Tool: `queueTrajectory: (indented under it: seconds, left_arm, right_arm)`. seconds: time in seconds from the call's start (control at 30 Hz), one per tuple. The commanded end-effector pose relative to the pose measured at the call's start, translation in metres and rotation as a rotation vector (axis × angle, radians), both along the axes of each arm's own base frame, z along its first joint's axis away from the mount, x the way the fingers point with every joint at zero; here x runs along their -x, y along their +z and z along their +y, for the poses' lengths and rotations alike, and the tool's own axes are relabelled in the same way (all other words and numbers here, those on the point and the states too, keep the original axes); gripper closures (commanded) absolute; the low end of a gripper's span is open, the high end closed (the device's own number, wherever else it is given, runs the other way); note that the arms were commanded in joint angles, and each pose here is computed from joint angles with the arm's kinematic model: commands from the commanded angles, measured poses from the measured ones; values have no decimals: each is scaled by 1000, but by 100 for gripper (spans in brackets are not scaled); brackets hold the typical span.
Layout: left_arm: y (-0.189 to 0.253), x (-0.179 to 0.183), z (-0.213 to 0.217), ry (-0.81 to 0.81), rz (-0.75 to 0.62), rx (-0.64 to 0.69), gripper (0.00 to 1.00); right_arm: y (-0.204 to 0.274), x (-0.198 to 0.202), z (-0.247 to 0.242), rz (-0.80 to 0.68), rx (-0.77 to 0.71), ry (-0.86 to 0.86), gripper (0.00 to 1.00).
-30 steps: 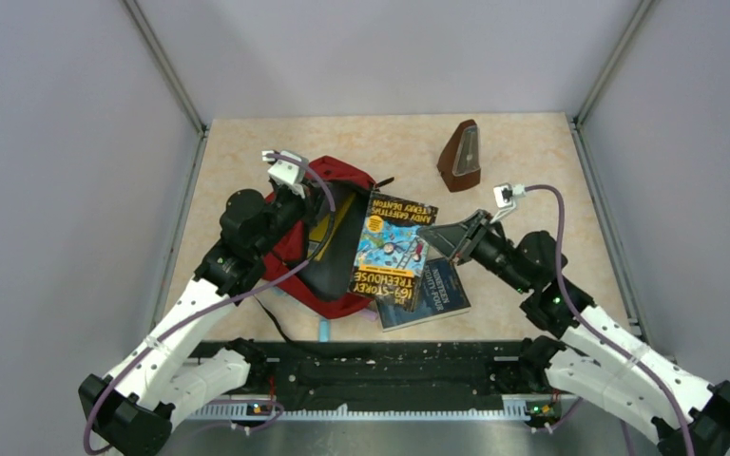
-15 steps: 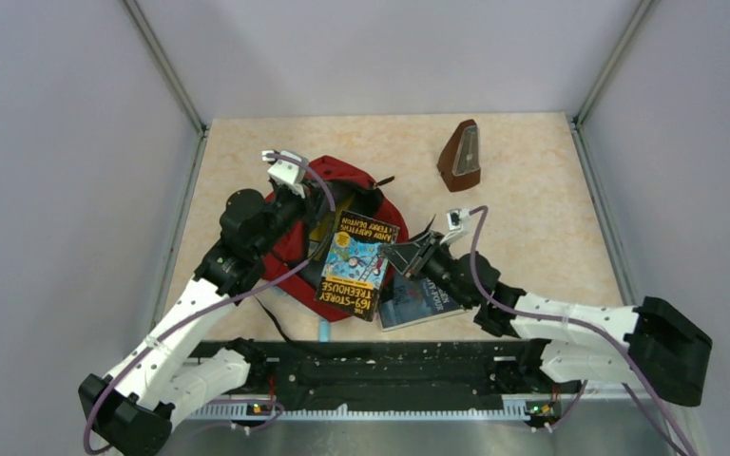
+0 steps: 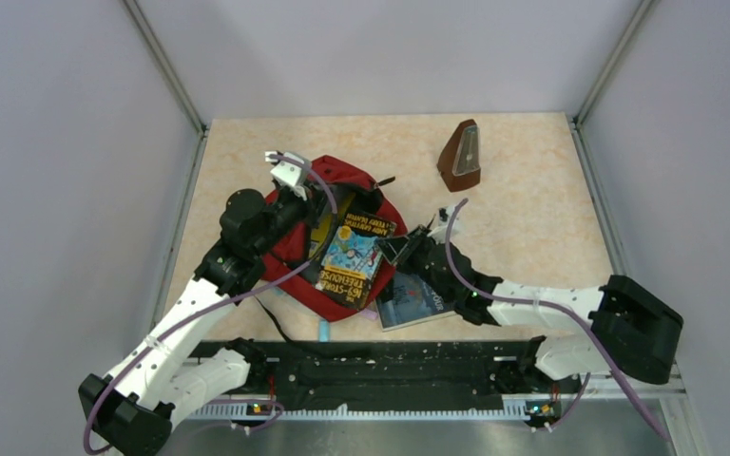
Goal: Pack the student bag
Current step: Place the book in the student bag.
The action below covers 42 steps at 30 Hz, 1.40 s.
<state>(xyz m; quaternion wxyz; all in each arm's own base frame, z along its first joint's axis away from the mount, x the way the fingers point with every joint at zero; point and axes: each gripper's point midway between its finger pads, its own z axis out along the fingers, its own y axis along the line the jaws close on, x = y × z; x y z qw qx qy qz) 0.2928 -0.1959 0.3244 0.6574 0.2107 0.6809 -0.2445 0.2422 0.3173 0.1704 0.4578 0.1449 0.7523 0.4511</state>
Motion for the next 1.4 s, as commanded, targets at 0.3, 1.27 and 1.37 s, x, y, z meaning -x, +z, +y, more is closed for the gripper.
queueTrajectory:
  seconds: [0.3,1.27,1.37]
  left_arm:
    - [33,16,-11,-98,-122,50,100]
    - [27,15,-15,-103,-109,46,100]
    - [27,14,-15,-105,-109,46,100]
  right_arm:
    - [129,-77,44,-145,-386,-30,100]
    - [-33,-121,138,-38,-31,-150,67]
    - [-23,-117,132,-74,-19,-140,36]
